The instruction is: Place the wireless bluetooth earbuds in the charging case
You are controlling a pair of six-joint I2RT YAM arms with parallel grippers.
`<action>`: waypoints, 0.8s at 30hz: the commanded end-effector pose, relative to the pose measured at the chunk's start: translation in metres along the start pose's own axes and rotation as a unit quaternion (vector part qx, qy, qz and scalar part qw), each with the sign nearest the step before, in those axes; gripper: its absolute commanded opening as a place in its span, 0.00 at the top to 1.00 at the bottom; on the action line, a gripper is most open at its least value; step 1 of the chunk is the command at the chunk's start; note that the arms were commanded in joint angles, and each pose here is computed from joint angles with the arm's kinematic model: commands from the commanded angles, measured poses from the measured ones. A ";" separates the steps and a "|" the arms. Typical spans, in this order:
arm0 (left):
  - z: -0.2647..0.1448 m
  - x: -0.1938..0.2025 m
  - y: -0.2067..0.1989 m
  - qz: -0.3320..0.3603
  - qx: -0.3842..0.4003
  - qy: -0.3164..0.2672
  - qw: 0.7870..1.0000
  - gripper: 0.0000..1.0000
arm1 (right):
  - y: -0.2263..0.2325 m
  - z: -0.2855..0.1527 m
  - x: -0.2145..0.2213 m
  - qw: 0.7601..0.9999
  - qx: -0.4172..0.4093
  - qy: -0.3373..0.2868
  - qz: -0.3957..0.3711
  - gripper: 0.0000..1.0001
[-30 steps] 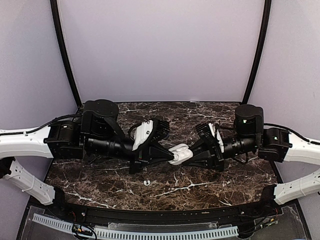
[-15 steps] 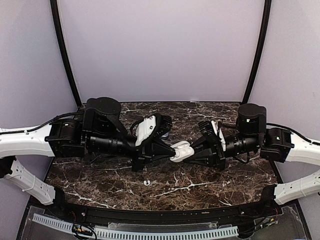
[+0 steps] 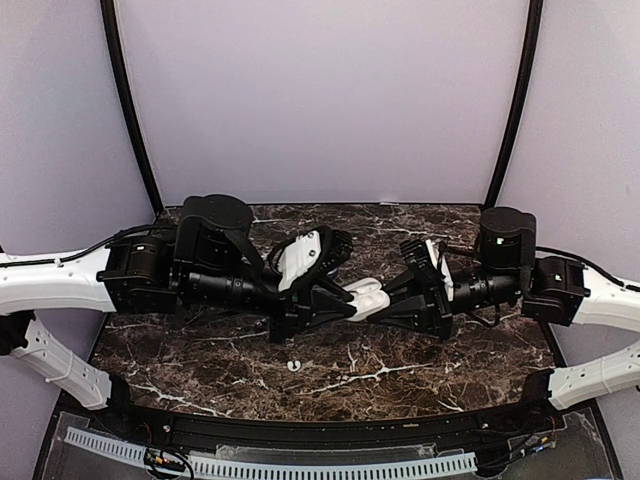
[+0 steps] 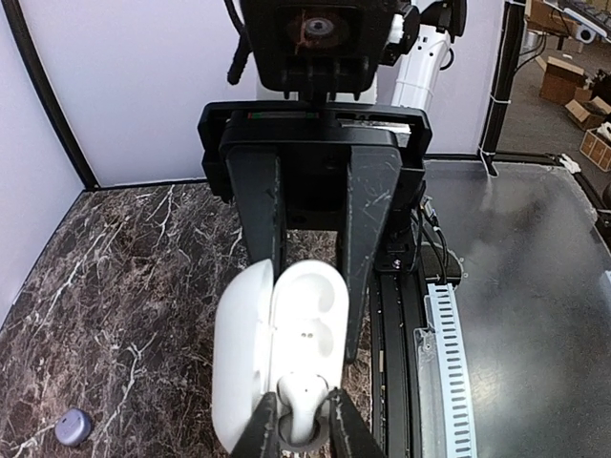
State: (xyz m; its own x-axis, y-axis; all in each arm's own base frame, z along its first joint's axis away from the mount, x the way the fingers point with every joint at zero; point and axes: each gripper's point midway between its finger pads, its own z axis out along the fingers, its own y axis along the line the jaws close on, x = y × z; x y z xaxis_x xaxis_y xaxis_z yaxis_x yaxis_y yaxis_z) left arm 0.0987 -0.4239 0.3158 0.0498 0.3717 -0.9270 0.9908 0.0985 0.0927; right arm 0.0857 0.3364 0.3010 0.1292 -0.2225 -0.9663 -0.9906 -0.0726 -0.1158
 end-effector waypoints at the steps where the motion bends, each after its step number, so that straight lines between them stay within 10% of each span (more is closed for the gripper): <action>1: -0.014 -0.013 0.006 -0.006 -0.025 -0.016 1.000 0.75 | -0.001 -0.005 -0.019 0.999 0.011 -0.036 -0.021 1.00; 18: -0.059 -0.036 0.014 0.003 -0.059 -0.100 0.993 0.60 | -0.021 -0.008 -0.004 0.997 0.024 -0.044 0.051 1.00; 24: -0.037 0.004 0.028 -0.001 -0.094 -0.023 0.995 0.56 | -0.028 -0.013 -0.002 0.994 0.014 -0.059 0.091 1.00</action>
State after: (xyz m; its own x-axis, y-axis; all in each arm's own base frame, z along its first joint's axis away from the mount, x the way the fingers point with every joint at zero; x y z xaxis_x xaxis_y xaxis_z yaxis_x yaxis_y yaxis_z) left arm 0.1040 -0.3858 0.3545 0.0796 0.2452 -0.9662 0.9708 0.2011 0.1311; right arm 0.1161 0.3276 0.2954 -0.0220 -0.1843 -0.9826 -0.9996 0.0200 0.0186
